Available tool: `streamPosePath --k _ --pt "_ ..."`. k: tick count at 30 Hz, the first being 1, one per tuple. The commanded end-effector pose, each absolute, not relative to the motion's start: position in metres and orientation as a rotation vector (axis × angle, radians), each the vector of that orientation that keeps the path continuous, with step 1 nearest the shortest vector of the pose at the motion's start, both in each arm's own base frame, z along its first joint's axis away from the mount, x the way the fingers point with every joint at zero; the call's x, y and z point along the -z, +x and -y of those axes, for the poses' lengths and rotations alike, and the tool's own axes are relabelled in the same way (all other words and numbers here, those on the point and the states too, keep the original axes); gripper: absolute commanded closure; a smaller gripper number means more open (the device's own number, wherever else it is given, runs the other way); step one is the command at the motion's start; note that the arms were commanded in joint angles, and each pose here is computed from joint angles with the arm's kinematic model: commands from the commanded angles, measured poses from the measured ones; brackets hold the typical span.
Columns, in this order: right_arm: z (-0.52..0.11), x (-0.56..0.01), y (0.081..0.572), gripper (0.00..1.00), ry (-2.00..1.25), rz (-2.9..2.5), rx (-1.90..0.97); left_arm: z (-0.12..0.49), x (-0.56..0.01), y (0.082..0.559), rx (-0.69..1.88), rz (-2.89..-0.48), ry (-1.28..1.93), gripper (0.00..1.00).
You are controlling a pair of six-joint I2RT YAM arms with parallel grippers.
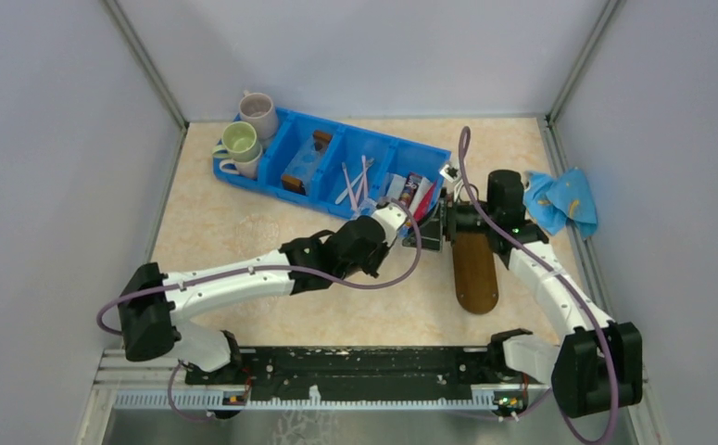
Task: Prepare toiletry sets of a toothbrush and toothpaste on the tray
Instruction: Place the toothpaste holder at the center of the board.
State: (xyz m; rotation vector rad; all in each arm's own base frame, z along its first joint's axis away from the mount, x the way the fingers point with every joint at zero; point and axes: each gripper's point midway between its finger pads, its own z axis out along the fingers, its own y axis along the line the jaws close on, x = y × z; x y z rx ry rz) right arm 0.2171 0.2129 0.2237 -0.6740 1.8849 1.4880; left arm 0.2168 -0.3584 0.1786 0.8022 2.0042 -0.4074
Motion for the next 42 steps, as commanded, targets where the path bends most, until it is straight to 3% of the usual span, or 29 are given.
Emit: streamPosePath --k 1,9,23,28,39,42 --pt "-0.207 -0.247 0.209 0.31 -0.904 -1.748 -1.327 0.347 -0.179 0.205 0.416 -1.985 0.928 1.00" --pt "-0.181 -0.256 0.225 0.30 -0.891 -1.770 -1.107 0.356 -0.175 0.175 0.538 -1.876 1.240 1.00" --pt "-0.092 -0.237 0.315 0.31 -0.266 -1.976 -0.538 0.403 -0.149 0.147 0.693 -1.723 1.712 1.00" --pt "-0.049 -0.233 0.331 0.34 0.019 -1.988 -0.344 0.422 -0.128 0.158 0.637 -1.754 1.824 1.00" --pt "-0.036 -0.236 0.333 0.34 0.108 -1.966 -0.311 0.443 -0.104 0.178 0.533 -1.819 1.977 1.00" --pt "-0.037 -0.235 0.333 0.34 0.111 -1.966 -0.314 0.443 -0.103 0.182 0.505 -1.820 2.001 0.96"
